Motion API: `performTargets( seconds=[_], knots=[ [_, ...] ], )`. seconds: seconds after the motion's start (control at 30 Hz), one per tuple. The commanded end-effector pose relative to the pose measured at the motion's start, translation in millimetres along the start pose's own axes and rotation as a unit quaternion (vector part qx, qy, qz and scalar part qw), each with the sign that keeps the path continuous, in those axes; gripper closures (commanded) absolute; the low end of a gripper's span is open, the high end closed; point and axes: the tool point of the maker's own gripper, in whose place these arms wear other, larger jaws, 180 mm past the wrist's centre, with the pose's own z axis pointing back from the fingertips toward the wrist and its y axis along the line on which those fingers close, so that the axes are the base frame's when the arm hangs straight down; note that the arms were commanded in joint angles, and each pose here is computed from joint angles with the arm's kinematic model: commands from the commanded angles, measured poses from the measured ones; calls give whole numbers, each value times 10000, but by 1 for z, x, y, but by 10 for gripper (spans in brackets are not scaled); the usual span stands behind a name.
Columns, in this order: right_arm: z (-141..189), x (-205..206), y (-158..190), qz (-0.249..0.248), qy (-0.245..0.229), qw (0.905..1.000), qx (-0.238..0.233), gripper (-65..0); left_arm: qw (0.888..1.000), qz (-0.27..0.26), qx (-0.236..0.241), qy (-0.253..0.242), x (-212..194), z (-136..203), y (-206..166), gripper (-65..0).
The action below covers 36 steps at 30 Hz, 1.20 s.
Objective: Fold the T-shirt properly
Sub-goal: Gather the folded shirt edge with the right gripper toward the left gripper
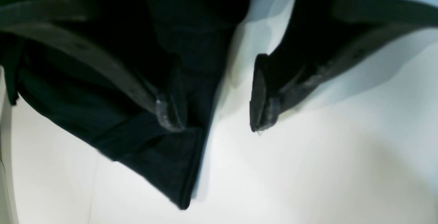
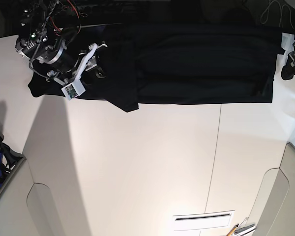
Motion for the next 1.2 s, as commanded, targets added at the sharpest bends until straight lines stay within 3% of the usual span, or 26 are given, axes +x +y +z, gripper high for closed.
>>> performTargets(
  seconds=[0.0, 0.3, 0.77, 0.83, 0.97, 1.17],
  knots=[
    [1, 11, -3, 15, -235, 9997, -5, -263, 9997, -107, -53, -203, 17, 4, -2, -333],
    [-2, 11, -1, -75, -280, 9996, 73, -263, 9984, 527, -141, -164, -21, -10, 0, -333],
    [-2, 11, -1, -82, -285, 9995, 85, -263, 9958, 548, -738, -30, -33, -42, -40, -331],
    [-2, 11, -1, -82, -283, 9995, 85, -263, 9954, 583, -745, -133, -31, -43, -40, -281],
    [-2, 11, -1, -84, -285, 9995, 84, -263, 9946, 661, -780, -150, -36, -45, -43, -5],
    [4, 19, -3, -19, -411, 9992, 10, -263, 9922, 671, -956, -437, -18, -39, -52, 0]
  ],
)
